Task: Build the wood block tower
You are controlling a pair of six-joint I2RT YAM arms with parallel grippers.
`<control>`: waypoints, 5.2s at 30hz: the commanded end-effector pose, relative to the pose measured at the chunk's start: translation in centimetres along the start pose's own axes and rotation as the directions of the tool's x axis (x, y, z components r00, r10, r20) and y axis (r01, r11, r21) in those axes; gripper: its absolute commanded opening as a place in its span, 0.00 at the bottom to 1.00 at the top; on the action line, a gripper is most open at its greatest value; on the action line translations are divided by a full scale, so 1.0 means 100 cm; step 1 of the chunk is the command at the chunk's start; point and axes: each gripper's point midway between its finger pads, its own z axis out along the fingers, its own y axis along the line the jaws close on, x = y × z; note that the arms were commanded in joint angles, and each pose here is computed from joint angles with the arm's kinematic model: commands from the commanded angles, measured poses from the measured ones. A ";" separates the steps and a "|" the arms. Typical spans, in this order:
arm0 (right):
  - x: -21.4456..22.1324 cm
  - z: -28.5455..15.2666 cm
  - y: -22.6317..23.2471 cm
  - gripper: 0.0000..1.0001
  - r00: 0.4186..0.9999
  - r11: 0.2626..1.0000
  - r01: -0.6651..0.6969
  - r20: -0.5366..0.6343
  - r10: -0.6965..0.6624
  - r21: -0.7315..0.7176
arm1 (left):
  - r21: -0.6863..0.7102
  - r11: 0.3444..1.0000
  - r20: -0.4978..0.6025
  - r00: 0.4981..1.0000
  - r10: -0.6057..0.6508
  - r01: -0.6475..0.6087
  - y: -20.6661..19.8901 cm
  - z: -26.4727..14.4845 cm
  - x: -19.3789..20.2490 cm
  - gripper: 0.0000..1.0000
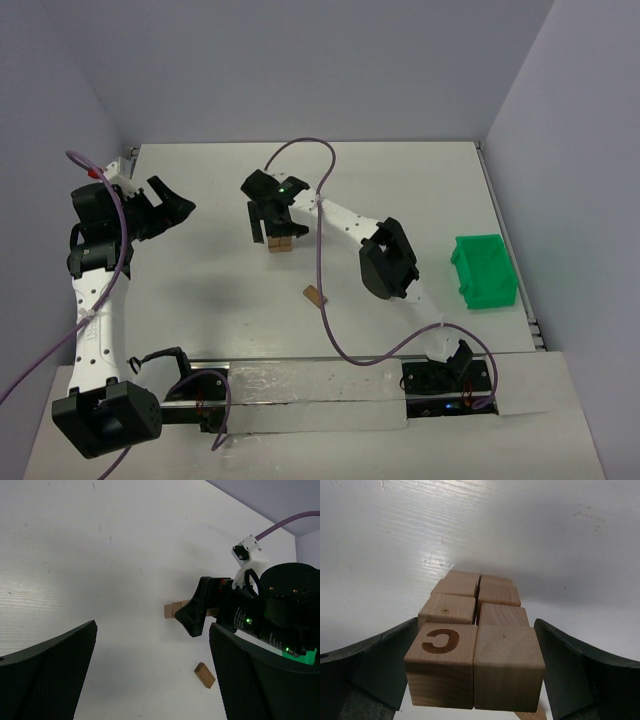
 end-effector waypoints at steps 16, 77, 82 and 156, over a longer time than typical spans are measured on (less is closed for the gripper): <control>-0.017 -0.006 0.015 1.00 0.995 1.000 -0.005 0.096 0.005 -0.001 | 0.038 0.999 0.046 0.999 0.022 -0.024 -0.005 -0.003 -0.010 0.99; -0.023 -0.018 0.009 0.81 0.989 0.999 -0.030 0.144 0.026 0.030 | 0.045 0.999 0.033 0.999 -0.001 -0.001 0.004 -0.002 -0.004 0.99; -0.023 -0.017 0.005 0.78 0.990 0.999 -0.040 0.135 0.035 0.031 | 0.048 0.999 0.033 0.999 -0.003 0.001 0.004 -0.001 -0.004 0.99; -0.049 -0.084 0.007 1.00 0.974 0.997 -0.010 0.226 0.027 -0.075 | 0.076 0.997 0.027 1.000 -0.016 0.013 -0.001 -0.002 -0.003 0.99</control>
